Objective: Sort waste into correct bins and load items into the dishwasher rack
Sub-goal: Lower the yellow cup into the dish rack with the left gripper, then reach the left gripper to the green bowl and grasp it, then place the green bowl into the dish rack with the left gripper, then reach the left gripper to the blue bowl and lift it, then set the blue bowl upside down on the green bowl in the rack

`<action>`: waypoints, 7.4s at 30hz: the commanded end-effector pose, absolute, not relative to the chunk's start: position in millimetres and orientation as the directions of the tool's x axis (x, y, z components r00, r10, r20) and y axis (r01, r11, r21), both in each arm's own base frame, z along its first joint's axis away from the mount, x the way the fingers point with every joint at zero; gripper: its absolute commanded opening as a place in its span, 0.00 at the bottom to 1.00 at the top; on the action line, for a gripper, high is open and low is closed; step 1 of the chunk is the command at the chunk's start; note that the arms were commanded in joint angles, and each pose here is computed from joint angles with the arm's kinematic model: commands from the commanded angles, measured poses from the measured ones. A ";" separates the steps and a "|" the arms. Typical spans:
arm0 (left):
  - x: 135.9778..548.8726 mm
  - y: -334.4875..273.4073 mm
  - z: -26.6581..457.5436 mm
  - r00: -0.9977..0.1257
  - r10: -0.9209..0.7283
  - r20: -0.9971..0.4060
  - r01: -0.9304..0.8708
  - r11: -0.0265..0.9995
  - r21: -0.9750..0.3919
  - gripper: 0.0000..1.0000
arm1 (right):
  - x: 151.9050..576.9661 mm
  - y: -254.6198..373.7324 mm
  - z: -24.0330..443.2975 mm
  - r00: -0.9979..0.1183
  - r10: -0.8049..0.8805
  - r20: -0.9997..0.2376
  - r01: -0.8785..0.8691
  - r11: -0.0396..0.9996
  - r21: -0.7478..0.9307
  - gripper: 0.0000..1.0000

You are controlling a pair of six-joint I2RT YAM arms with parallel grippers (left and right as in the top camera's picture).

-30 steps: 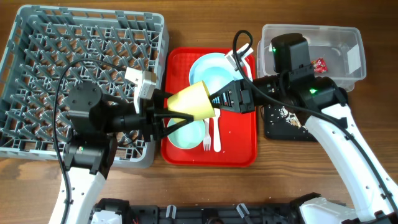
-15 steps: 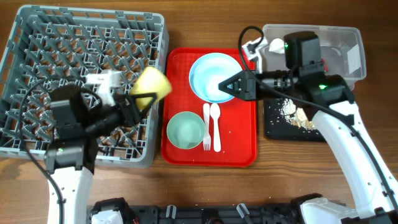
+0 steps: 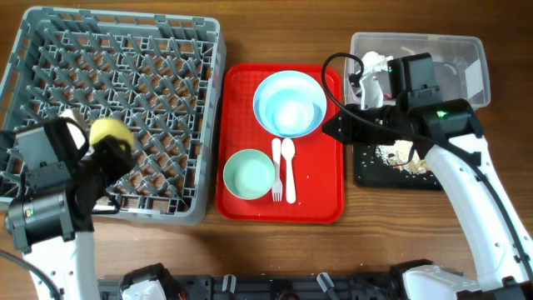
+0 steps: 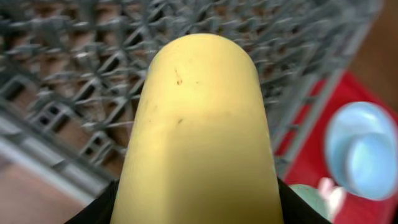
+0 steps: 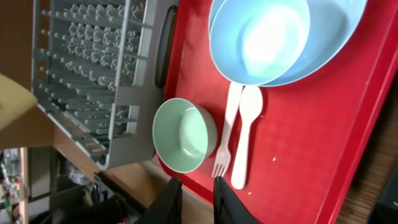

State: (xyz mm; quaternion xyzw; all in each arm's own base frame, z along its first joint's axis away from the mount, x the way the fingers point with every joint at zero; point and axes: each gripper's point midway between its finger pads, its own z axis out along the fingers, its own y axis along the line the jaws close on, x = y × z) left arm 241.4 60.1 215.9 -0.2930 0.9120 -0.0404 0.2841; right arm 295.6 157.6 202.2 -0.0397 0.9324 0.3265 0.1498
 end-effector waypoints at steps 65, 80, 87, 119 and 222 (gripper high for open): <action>240.4 -245.8 49.0 -0.927 0.361 -0.098 0.373 0.913 -0.162 0.04 | 274.2 14.8 159.5 -0.876 0.454 -0.162 0.434 0.889 0.144 0.61; 350.1 -107.3 255.8 -0.835 0.066 -0.546 0.377 0.792 -0.480 0.04 | 274.1 14.9 159.5 -0.886 0.433 -0.165 0.414 0.899 0.140 0.61; 382.2 -61.8 231.2 -0.876 -0.109 -0.469 0.323 0.591 -0.739 0.04 | 274.3 14.9 159.5 -0.886 0.434 -0.165 0.414 0.899 0.141 0.61; 347.1 88.5 138.2 -0.842 -0.535 0.066 -0.348 0.447 -0.824 1.00 | 273.9 15.0 159.4 -0.886 0.433 -0.164 0.414 0.899 0.140 0.60; 364.5 -42.7 206.7 -0.864 -0.398 -0.308 -0.281 0.889 -0.362 1.00 | 245.9 -45.5 155.6 -0.827 0.557 -0.081 0.549 0.830 0.099 0.99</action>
